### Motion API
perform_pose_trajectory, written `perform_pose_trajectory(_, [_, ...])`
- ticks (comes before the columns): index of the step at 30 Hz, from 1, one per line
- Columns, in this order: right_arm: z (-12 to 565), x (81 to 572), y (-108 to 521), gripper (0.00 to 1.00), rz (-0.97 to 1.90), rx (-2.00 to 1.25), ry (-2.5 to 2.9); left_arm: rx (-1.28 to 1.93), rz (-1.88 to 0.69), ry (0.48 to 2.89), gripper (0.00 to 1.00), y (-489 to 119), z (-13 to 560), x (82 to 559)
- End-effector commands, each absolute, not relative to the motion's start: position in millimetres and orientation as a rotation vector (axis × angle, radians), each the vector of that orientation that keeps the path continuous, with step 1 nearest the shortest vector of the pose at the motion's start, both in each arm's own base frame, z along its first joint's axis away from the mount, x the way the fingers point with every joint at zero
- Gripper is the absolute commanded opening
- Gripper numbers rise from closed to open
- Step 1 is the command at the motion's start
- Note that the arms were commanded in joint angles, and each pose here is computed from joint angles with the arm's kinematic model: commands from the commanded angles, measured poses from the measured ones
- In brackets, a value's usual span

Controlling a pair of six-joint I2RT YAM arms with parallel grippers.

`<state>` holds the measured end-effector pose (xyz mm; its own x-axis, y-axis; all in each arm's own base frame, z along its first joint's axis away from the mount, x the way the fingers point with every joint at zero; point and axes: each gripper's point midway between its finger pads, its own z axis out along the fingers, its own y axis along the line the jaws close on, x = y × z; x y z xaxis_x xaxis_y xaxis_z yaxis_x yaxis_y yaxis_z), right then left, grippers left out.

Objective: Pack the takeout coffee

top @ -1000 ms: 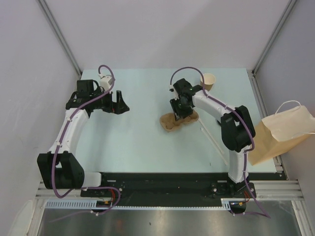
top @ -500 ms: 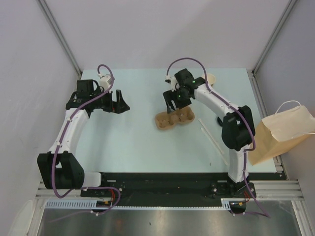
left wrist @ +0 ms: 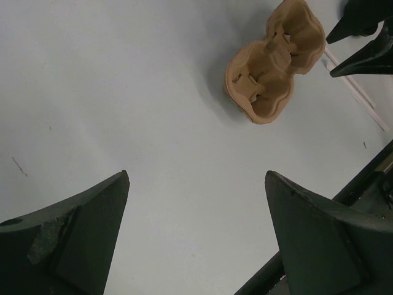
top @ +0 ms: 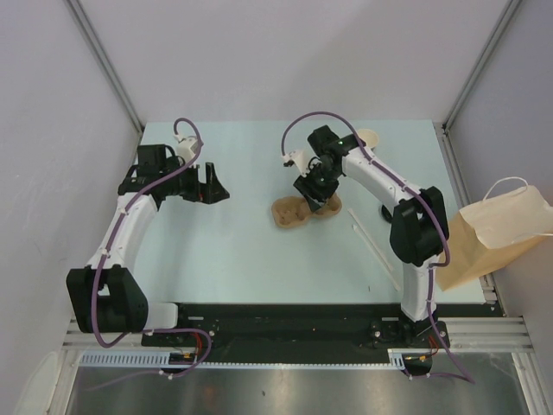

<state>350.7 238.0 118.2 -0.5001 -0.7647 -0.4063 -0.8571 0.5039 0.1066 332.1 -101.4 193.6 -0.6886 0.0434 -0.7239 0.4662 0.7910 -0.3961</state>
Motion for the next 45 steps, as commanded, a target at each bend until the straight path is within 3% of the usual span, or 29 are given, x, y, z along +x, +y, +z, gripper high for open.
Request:
perform_pose_trajectory(1, [102,353,237,0.52,0.380,-1.390,2.469,0.417,-0.752,2.165,0.98,-107,212,330])
perform_pose_trajectory(20, [72,360,240,0.42,0.335,-1.352,2.538,0.411,-0.753,2.169,0.97,-107,210,331])
perform_pose_trajectory(45, [62,358,243,0.38,0.311,-1.384,2.551,0.411,-0.746,2.175,0.97,-106,208,333])
